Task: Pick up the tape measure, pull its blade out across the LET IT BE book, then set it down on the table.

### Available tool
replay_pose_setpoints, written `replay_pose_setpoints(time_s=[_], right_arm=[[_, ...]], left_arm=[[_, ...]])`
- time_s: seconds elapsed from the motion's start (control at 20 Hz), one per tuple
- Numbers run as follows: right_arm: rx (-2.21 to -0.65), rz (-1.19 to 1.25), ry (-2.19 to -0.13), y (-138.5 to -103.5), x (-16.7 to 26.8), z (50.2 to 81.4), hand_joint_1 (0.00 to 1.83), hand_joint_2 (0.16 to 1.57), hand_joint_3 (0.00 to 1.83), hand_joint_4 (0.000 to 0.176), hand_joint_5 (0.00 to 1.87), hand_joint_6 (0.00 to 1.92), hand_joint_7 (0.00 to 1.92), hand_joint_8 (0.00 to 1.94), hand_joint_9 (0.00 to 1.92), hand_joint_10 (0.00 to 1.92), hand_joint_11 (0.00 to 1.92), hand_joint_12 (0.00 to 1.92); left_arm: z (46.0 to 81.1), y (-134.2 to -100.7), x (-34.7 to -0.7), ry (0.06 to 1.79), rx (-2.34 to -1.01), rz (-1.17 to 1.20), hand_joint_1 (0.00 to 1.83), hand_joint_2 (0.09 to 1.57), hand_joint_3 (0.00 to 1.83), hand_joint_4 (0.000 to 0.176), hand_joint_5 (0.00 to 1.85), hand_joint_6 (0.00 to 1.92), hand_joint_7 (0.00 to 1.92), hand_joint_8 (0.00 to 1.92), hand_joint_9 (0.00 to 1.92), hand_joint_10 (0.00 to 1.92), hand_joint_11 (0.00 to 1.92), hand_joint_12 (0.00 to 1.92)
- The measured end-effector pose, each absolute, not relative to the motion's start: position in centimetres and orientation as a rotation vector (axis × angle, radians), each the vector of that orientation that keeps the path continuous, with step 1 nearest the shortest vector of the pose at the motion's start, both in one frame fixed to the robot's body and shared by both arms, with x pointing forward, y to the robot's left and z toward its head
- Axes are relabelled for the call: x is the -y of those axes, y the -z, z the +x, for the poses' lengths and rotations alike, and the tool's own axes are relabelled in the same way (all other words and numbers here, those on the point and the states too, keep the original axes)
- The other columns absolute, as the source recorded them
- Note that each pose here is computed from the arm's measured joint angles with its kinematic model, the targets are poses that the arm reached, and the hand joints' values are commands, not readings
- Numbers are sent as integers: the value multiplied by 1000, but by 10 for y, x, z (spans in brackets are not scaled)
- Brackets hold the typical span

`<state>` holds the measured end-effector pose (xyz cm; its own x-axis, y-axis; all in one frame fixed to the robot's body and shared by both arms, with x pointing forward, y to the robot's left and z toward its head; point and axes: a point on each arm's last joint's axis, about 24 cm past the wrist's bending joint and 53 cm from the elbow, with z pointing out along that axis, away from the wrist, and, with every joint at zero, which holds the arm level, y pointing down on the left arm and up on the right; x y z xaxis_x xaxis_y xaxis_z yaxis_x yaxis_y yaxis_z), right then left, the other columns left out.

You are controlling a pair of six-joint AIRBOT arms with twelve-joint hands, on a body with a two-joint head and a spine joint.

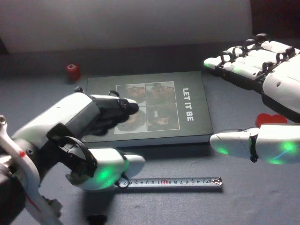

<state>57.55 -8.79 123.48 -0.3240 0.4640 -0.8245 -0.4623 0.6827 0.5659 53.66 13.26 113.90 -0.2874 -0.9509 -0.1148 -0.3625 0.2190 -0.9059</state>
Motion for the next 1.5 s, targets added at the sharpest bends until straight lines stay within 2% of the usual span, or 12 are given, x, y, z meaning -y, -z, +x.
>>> replay_pose_setpoints(time_s=[0.2,0.4,0.8,1.25,1.5], right_arm=[[-1655,1,-931,-1236,88,576,146,1045,1,0,140,5,175,3,118,4,0,525],[-1654,3,-932,-1236,88,576,146,1046,0,0,109,0,165,0,124,2,0,574],[-1645,12,-945,-1239,86,575,144,1049,1,0,118,4,171,5,128,4,0,558],[-1645,24,-964,-1240,84,572,147,1048,0,0,107,0,171,2,129,3,0,545],[-1646,27,-971,-1240,83,570,134,1055,2,0,108,1,148,0,106,0,0,506]], left_arm=[[534,-1115,-134,1079,-1756,-1314,1297,1066,0,0,474,6,469,13,406,11,159,651],[541,-1103,-129,1120,-1769,-1195,1300,1066,0,0,480,6,475,10,411,9,160,646],[553,-1078,-172,1008,-1732,-1135,1315,1076,2,0,481,3,460,0,410,4,167,637],[557,-1070,-184,980,-1710,-1102,1322,1077,1,0,497,7,486,5,422,4,165,630],[552,-1068,-179,997,-1735,-1052,1317,1074,0,0,492,2,475,0,416,1,174,628]])
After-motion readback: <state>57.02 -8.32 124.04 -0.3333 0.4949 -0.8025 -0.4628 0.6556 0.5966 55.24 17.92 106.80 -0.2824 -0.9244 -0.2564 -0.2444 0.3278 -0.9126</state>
